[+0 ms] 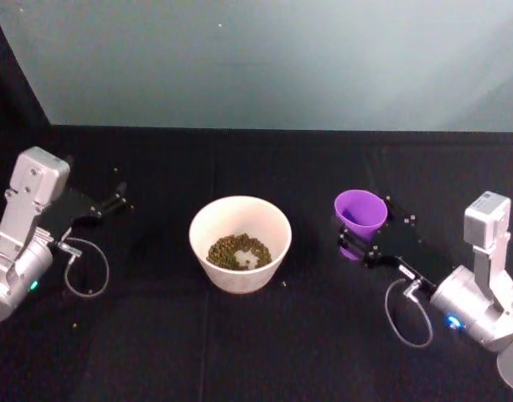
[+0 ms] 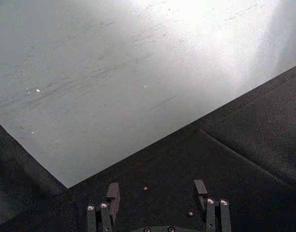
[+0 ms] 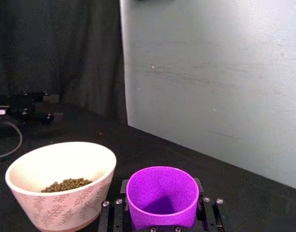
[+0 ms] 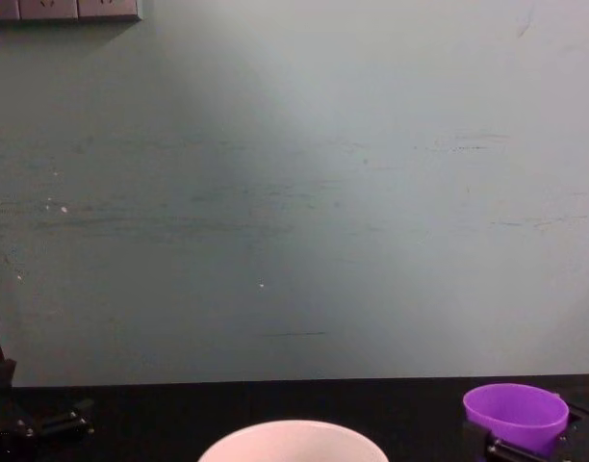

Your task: Pick up the cup and pour the mung beans from the cup into the bowl.

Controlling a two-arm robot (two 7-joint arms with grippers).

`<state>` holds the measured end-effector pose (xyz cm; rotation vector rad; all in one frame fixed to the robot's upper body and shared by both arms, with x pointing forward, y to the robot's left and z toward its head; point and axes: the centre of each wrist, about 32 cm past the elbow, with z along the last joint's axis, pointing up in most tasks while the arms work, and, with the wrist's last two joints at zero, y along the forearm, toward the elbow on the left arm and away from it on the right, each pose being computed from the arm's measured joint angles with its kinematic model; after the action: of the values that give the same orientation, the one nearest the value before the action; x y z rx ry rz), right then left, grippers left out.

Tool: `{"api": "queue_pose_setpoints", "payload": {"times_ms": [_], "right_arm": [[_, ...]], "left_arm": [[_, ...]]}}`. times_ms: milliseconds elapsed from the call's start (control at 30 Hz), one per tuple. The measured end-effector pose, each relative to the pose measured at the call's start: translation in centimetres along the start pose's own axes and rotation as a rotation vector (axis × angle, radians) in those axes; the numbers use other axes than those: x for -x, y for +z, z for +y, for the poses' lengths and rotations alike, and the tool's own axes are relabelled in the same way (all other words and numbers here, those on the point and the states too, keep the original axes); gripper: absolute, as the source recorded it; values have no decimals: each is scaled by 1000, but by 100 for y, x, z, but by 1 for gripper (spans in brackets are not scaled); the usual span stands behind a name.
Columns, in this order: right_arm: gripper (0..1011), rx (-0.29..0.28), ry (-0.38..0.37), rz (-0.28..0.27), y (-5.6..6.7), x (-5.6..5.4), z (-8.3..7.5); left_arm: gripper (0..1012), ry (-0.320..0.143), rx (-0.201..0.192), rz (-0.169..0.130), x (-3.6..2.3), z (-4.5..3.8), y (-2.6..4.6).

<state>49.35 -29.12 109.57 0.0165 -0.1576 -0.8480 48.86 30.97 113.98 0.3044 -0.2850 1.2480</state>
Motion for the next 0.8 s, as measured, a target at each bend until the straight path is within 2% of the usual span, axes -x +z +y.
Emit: {"api": "queue_pose_setpoints", "payload": {"times_ms": [167, 333, 800], "right_arm": [[746, -6, -32, 42, -76, 72, -3], [746, 11, -60, 69, -113, 123, 10], [746, 51, -99, 69, -75, 151, 77]], "left_arm": [[1000, 0, 0, 0, 0, 0, 0], [1000, 0, 0, 0, 0, 0, 0], [1000, 0, 0, 0, 0, 0, 0]]}}
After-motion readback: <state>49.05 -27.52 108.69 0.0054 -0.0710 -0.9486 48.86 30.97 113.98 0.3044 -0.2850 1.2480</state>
